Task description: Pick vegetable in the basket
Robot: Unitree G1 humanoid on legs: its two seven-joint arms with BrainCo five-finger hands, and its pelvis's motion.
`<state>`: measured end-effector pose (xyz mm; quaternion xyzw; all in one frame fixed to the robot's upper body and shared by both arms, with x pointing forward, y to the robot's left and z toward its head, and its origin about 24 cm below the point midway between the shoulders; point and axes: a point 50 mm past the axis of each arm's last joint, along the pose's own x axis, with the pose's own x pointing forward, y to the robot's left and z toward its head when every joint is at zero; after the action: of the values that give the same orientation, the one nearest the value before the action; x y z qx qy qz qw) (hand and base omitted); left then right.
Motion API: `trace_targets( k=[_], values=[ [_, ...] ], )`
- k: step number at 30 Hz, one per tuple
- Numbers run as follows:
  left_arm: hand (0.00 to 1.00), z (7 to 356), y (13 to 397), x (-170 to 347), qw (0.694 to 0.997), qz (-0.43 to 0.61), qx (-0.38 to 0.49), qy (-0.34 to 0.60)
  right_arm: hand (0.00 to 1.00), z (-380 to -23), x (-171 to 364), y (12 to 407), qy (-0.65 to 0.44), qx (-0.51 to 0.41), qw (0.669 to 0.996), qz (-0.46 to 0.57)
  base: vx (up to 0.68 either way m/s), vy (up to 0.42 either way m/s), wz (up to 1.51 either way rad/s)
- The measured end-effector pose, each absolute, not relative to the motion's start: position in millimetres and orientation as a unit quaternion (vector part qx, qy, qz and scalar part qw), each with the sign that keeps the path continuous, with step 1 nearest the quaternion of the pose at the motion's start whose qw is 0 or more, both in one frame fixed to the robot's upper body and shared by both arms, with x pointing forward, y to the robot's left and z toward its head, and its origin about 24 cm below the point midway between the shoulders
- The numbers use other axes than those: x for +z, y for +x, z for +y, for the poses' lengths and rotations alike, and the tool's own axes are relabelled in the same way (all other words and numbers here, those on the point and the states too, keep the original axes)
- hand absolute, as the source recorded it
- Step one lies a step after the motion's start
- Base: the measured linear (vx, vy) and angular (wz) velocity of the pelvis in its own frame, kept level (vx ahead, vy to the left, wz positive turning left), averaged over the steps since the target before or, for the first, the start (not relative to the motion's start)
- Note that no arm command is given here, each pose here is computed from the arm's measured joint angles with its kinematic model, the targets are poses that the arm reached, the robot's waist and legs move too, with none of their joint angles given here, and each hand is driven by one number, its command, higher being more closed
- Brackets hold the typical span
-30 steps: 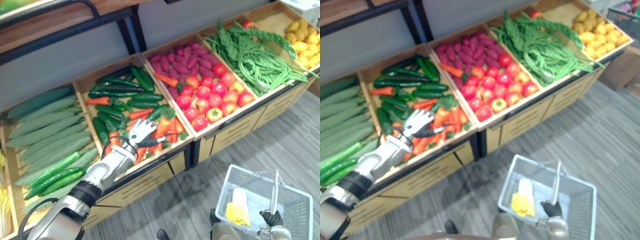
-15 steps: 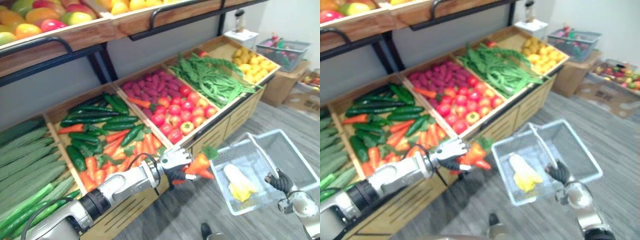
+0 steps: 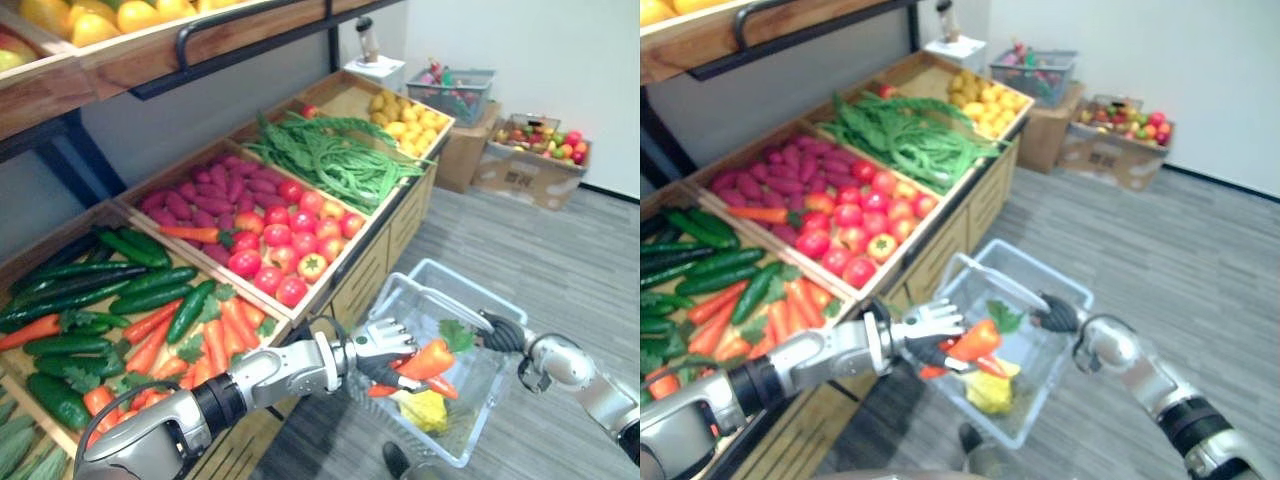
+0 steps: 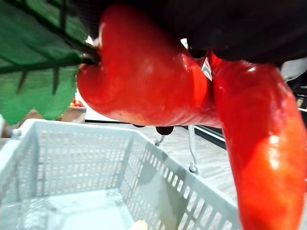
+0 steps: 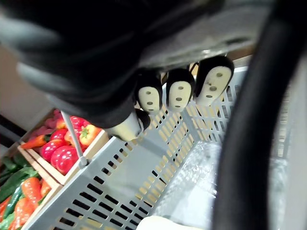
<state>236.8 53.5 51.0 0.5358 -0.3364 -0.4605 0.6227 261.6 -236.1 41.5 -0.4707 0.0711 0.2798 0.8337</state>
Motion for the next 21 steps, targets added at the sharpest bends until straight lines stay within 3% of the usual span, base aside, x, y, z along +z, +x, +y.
trace_targets(
  k=[9,21],
  values=[
    [1.00,43.2,234.4,51.7,0.605,-0.341,-0.482,0.534,1.00,-230.9,80.1,267.7,-0.467,0.302,0.831,0.008,-0.07,-0.062,-0.10],
    [1.00,35.0,233.4,32.5,0.599,-0.308,-0.510,0.534,1.00,-223.8,91.8,257.6,-0.463,0.356,0.812,0.007,-0.05,-0.023,-0.12]
  ],
)
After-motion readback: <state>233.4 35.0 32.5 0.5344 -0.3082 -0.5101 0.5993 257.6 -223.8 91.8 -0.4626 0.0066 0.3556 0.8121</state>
